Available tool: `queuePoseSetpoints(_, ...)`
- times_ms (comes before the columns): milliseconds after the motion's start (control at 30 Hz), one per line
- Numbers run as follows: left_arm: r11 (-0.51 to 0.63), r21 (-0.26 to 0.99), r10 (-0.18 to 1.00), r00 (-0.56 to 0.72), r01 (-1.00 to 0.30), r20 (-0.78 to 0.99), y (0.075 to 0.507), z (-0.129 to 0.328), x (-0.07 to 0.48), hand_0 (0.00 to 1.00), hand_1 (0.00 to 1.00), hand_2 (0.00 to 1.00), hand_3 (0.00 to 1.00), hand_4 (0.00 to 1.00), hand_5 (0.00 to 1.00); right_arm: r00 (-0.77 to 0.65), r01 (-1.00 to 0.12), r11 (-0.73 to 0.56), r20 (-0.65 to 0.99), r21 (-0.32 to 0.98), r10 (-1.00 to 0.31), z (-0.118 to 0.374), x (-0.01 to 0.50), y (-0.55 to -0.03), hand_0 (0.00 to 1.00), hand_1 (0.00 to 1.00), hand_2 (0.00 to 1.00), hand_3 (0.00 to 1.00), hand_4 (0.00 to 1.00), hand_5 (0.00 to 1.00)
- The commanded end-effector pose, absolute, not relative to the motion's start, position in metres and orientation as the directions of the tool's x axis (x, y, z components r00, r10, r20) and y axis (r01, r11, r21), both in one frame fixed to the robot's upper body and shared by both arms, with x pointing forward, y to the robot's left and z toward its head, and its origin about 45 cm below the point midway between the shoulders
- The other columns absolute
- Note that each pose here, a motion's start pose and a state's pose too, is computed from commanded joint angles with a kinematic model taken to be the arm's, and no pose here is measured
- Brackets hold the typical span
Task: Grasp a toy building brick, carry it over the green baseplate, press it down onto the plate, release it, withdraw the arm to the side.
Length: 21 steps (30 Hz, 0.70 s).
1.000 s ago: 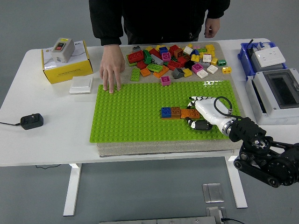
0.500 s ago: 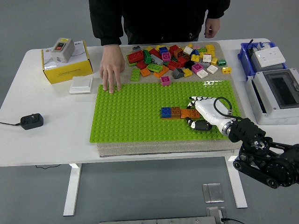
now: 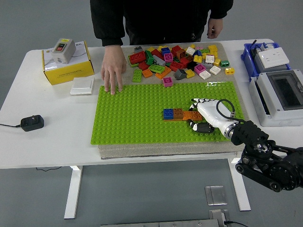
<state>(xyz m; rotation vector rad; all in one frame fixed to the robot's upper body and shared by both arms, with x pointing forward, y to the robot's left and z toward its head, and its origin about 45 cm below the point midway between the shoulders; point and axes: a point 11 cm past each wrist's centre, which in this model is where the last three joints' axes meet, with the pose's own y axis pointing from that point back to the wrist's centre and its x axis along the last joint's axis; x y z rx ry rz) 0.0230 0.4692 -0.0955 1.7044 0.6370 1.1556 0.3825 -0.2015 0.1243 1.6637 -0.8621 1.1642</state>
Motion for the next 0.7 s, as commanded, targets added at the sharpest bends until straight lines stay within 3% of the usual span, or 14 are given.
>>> queuePoseSetpoints(700, -0.417, 0.905, 0.810, 0.418, -0.082, 0.411, 0.4688, -0.0957, 0.0221, 0.637, 0.605, 0.568, 0.723, 0.479, 0.627, 0.322, -0.891, -0.354, 0.945, 0.284, -0.053, 0.1227, 0.3794, -0.2009, 0.788, 0.923, 0.961, 0.795, 0.552, 0.453)
